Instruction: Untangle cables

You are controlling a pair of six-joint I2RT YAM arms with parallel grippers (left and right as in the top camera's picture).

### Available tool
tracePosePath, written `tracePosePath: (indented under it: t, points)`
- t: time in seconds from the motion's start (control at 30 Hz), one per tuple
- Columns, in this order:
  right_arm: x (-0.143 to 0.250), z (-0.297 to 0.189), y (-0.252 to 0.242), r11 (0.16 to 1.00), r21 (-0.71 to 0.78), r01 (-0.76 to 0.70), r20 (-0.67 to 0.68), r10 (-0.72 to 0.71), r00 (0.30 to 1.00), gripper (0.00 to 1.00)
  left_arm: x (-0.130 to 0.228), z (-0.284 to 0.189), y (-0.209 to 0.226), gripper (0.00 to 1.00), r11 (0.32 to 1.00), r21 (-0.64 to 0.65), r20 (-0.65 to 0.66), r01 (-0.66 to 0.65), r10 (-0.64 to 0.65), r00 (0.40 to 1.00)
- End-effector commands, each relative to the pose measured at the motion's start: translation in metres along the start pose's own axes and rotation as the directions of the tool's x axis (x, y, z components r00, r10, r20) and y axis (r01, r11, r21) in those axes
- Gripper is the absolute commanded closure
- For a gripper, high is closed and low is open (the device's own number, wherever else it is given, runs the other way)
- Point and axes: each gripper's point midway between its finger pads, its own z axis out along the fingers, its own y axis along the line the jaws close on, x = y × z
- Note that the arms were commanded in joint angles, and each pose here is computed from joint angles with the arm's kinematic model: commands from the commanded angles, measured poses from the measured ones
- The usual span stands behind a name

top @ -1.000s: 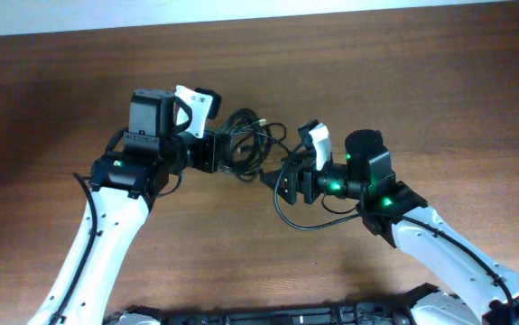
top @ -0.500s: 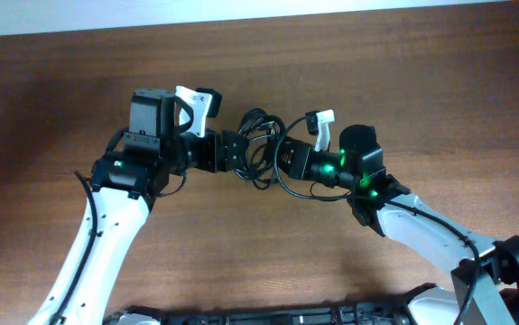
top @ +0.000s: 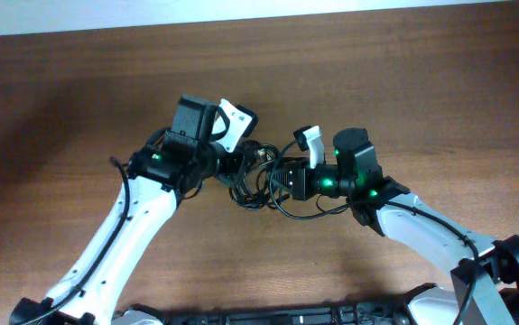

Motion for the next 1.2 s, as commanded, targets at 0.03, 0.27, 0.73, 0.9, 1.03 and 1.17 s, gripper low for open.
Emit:
tracePosePath:
  t: [0.03, 0.27, 0.73, 0.9, 1.03, 1.17]
  points:
    - [-0.002, 0.0, 0.007, 0.999, -0.03, 0.029, -0.001, -0.029, 1.0, 0.96, -0.002, -0.002, 0.02, 0.87, 0.994, -0.112, -0.002, 0.017, -0.018, 1.0]
    - [-0.001, 0.0, 0.007, 0.993, -0.026, -0.115, -0.008, 0.115, 0.993, 0.01, 0.035, -0.038, 0.117, 1.0, 0.394, -0.379, 0.358, 0.837, -0.772, 0.525]
    - [-0.012, 0.038, 0.032, 0.911, 0.056, -0.409, 0.253, 0.384, 0.888, 0.21, 0.034, -0.017, 0.056, 1.0, -0.149, -0.099, 0.142, 0.984, -0.981, -0.134]
    - [-0.001, 0.043, 0.032, 0.909, 0.092, -0.407, 0.25, 0.374, 0.893, 0.23, 0.03, -0.015, 0.042, 1.0, -0.215, -0.084, 0.065, 0.973, -0.976, -0.21]
    - [-0.019, 0.035, 0.018, 0.87, 0.104, -0.482, 0.378, 0.414, 0.828, 0.19, 0.028, -0.015, 0.03, 1.0, -0.226, -0.086, -0.004, 0.97, -0.974, -0.227]
    - [-0.027, 0.034, 0.024, 0.856, 0.046, -0.515, 0.399, 0.457, 0.795, 0.18, 0.039, -0.016, 0.032, 1.0, -0.223, -0.129, 0.027, 0.966, -0.975, -0.222]
